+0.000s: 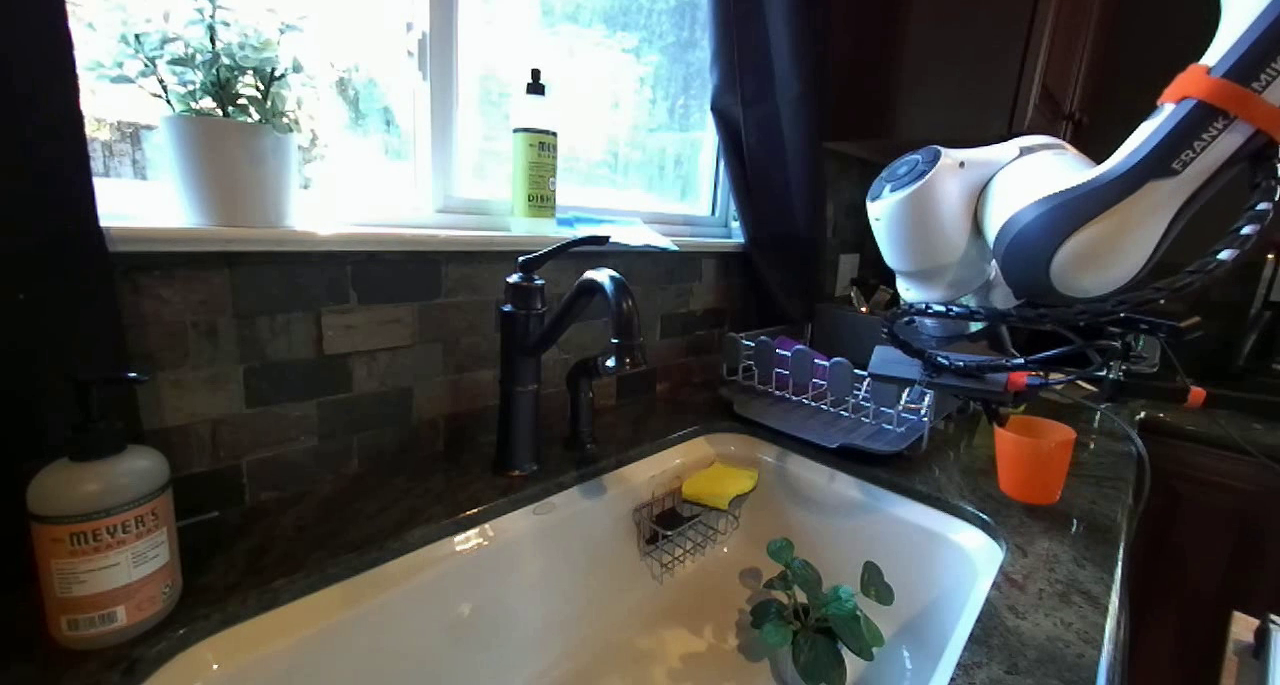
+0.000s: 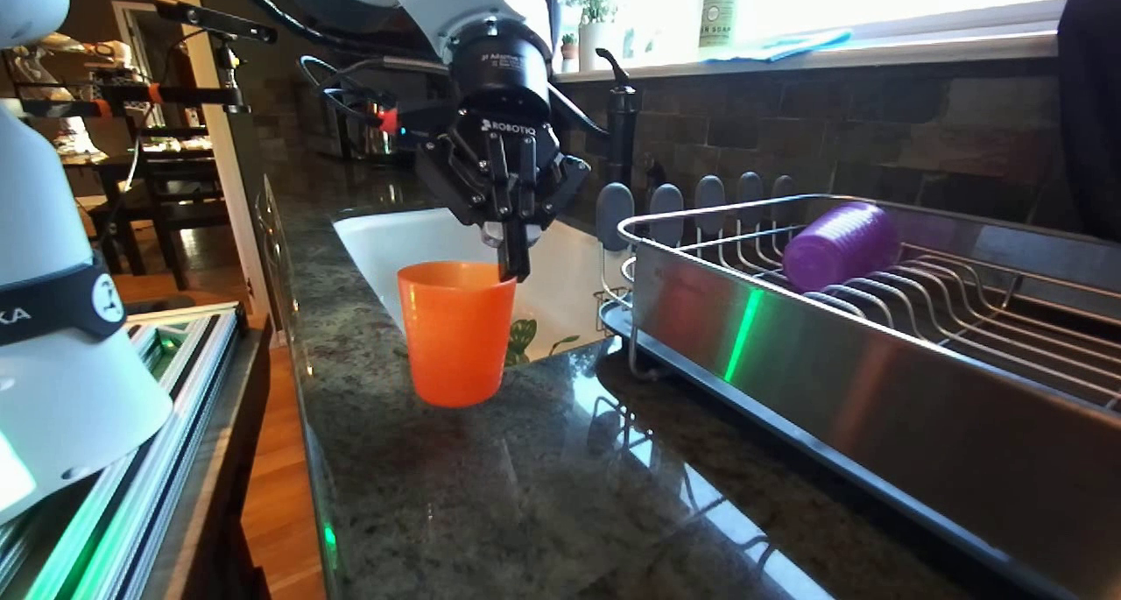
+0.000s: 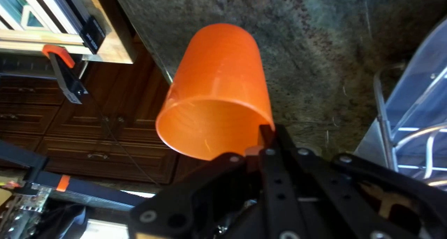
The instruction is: Put the orange cup on the counter
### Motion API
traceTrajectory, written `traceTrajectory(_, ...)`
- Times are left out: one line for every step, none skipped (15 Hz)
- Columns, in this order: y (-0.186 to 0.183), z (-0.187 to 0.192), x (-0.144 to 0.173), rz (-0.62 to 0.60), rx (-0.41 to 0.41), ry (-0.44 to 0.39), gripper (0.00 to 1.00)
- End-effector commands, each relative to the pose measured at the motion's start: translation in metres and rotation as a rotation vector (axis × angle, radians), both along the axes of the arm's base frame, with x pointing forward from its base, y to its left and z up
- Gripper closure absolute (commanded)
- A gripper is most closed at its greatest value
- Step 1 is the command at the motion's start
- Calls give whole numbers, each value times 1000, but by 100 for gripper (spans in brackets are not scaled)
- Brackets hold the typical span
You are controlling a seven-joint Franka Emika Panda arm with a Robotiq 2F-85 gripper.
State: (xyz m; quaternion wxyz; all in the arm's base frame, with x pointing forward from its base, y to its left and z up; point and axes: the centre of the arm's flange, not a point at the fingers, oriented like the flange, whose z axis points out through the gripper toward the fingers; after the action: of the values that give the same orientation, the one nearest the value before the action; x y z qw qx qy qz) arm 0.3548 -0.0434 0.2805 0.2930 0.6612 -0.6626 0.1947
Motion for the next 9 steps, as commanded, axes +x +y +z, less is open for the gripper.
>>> traceTrajectory(-4, -15, -45, 71, 11, -34, 99)
traceTrajectory(-5, -17, -43, 81, 25, -44, 99)
traceTrajectory(-5, -19, -42, 89, 41, -53, 99)
traceTrajectory(-6, -21, -40, 97, 58, -63, 99)
traceTrajectory(-6, -23, -38, 101, 70, -69, 99)
traceTrajectory(-6, -25, -38, 106, 81, -73, 99)
traceTrajectory(-7, -24, -36, 111, 86, -80, 99)
traceTrajectory(-8, -23, -36, 107, 88, -83, 99)
traceTrajectory(-9, -20, -37, 106, 87, -83, 71)
